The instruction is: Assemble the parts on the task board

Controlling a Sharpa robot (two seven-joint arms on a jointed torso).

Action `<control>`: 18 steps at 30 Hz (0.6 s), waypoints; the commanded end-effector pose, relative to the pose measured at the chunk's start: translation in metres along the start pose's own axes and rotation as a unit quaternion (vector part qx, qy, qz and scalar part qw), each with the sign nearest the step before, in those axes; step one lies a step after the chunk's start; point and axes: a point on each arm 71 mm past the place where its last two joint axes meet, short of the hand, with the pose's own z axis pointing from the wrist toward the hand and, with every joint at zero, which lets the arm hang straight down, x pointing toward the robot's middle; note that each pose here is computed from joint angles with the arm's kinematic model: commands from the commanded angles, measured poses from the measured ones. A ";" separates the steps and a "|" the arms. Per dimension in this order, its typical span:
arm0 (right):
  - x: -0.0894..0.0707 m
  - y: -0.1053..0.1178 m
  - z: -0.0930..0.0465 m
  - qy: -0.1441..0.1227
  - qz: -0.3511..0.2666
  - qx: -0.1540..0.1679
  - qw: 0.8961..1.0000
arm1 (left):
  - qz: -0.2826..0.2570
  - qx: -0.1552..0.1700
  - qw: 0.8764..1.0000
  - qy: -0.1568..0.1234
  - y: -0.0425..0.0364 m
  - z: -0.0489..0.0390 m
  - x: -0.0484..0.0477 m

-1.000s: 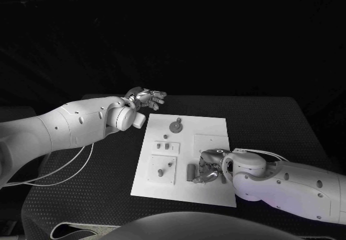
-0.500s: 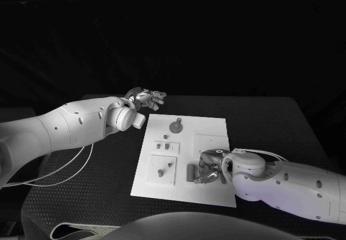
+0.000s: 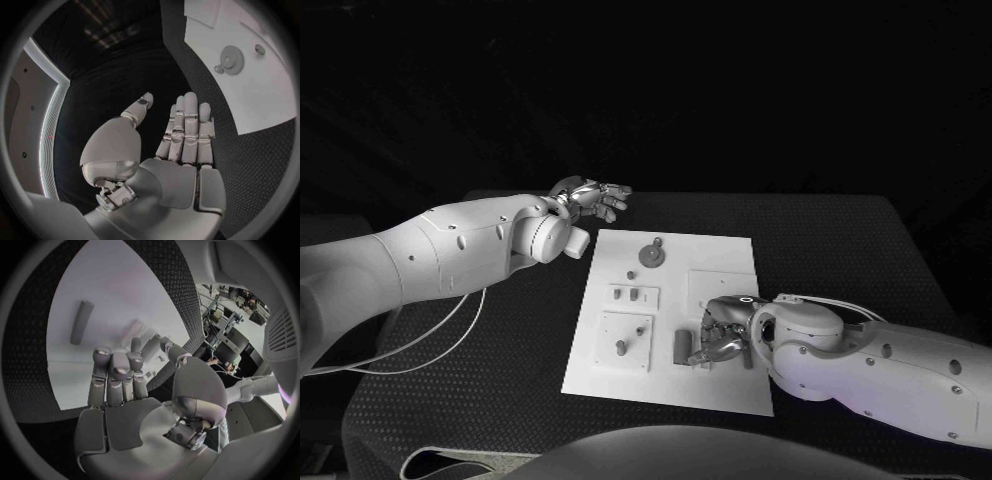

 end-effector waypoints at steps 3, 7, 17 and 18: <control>-0.011 -0.001 -0.001 -0.021 0.013 -0.016 1.000 | 0.002 0.004 1.000 0.012 -0.0020 0.0003 0.0042; -0.025 -0.013 -0.005 -0.032 0.027 -0.003 0.999 | 0.002 0.004 1.000 0.011 -0.0017 0.0000 0.0030; -0.047 -0.061 -0.013 -0.008 0.136 0.054 0.989 | 0.002 0.005 1.000 0.010 -0.0017 -0.0004 0.0025; -0.045 -0.063 -0.013 0.006 0.140 0.061 0.988 | 0.002 0.005 1.000 0.010 -0.0017 -0.0004 0.0025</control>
